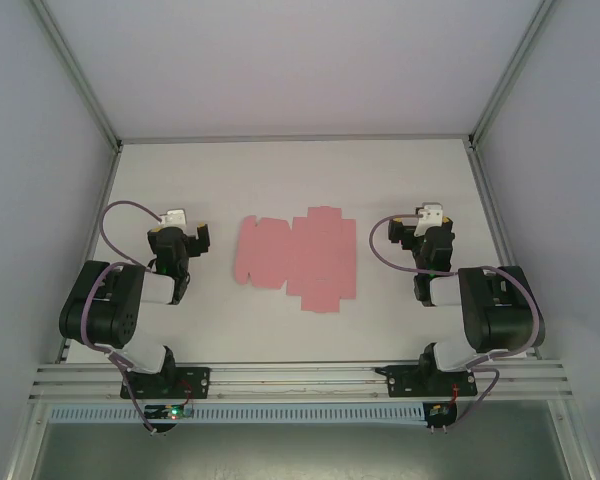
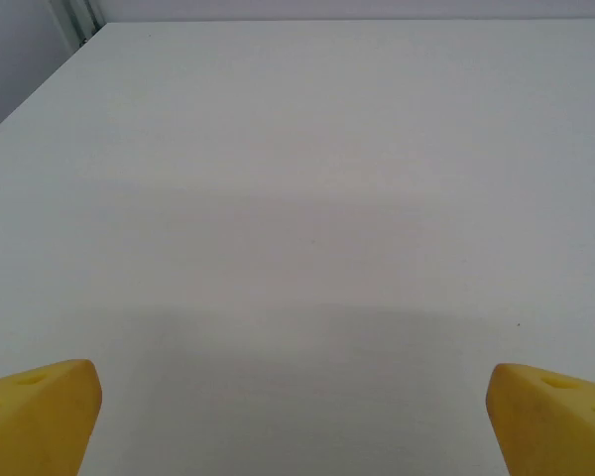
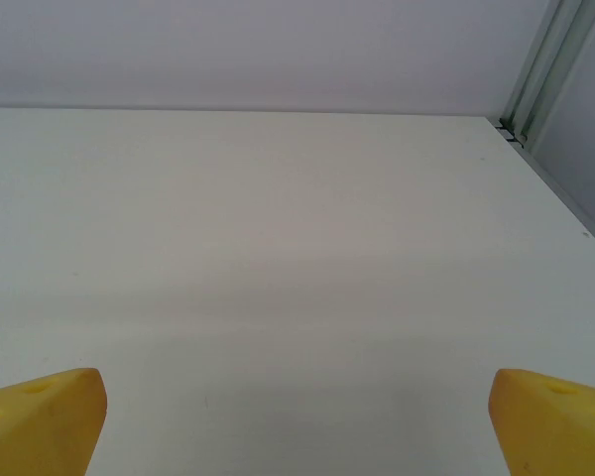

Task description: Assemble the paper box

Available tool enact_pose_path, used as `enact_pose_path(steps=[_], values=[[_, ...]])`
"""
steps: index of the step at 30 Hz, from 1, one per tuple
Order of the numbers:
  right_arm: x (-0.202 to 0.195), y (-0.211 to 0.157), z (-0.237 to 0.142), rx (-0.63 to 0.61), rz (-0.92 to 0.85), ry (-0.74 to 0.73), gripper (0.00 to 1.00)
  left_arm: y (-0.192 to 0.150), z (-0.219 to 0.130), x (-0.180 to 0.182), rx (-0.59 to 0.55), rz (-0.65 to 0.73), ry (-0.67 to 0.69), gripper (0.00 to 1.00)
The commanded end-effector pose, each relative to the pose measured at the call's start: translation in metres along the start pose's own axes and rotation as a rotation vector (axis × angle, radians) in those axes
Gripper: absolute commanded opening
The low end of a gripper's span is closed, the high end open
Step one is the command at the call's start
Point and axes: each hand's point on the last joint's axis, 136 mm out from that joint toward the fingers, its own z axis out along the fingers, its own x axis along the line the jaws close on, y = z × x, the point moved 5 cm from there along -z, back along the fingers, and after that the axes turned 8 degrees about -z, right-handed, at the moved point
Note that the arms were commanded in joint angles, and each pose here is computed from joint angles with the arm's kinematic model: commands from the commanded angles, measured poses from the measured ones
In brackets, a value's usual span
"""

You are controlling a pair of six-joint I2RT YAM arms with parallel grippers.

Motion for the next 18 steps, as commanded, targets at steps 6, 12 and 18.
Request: enact_pose_path(steps=[6, 12, 18], values=[[0.0005, 0.0084, 0.0010, -0.031, 0.020, 0.008, 0.98, 0.0155, 0.0005, 0.0021, -0.056, -0.022, 0.009, 1.00], [0.0006, 0.0088, 0.0015, -0.030, 0.019, 0.010, 0.98, 0.0155, 0.0008, 0.0021, -0.054, -0.023, 0.008, 1.00], [-0.0006, 0.0110, 0.0016, -0.032, 0.024, 0.005, 0.98, 0.0150, 0.0007, 0.0020, -0.052, -0.023, 0.008, 1.00]])
